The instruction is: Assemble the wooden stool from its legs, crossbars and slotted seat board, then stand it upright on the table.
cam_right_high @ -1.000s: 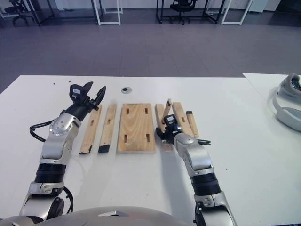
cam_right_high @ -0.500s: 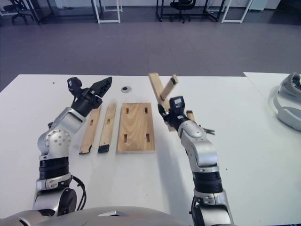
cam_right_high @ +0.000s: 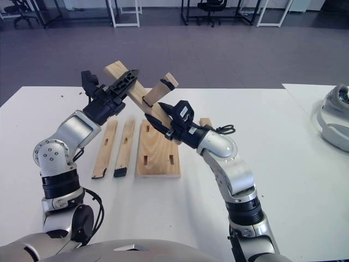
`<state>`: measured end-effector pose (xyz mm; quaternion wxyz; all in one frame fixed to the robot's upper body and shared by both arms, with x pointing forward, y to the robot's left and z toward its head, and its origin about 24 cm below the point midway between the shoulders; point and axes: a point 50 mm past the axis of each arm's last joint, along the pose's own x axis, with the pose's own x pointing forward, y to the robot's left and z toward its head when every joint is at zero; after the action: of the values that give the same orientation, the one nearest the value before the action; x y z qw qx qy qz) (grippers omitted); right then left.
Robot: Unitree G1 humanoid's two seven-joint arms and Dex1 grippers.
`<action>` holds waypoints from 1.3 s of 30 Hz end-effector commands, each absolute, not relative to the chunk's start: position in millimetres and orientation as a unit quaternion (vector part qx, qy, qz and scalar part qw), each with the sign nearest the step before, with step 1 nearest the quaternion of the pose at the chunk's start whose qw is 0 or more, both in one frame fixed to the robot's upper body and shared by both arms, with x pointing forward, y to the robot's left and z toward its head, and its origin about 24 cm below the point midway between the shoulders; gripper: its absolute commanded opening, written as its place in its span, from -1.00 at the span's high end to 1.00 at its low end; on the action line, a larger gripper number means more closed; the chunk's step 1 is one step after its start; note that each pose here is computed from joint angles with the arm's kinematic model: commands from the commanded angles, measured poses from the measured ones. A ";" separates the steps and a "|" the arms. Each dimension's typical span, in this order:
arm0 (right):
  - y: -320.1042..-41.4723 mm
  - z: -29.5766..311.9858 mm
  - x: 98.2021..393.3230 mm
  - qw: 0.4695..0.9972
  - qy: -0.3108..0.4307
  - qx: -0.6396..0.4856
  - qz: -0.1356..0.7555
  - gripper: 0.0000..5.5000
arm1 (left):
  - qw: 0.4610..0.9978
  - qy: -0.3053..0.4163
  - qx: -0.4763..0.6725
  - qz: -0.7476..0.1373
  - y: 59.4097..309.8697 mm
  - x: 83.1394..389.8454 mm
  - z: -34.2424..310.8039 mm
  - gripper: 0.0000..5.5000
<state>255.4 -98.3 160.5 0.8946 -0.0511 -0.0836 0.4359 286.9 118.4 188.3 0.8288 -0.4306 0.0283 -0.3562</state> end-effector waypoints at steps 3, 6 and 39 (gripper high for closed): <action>-101.2 162.7 253.3 0.890 -0.099 -0.080 0.437 0.24 | 0.845 0.037 -0.411 -0.341 115.7 277.4 180.9 0.19; -100.7 160.7 252.3 0.888 -0.101 -0.087 0.441 0.24 | 0.847 0.025 -0.415 -0.332 121.9 278.5 184.5 0.35; -139.1 32.3 217.5 0.855 0.138 -0.285 0.410 -0.33 | 0.967 0.054 -0.247 0.007 170.0 210.8 129.8 0.63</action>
<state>220.1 -148.0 32.7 0.8615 -0.2961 0.1409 0.3877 210.6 168.2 133.0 0.9571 -0.2856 0.0491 -0.0038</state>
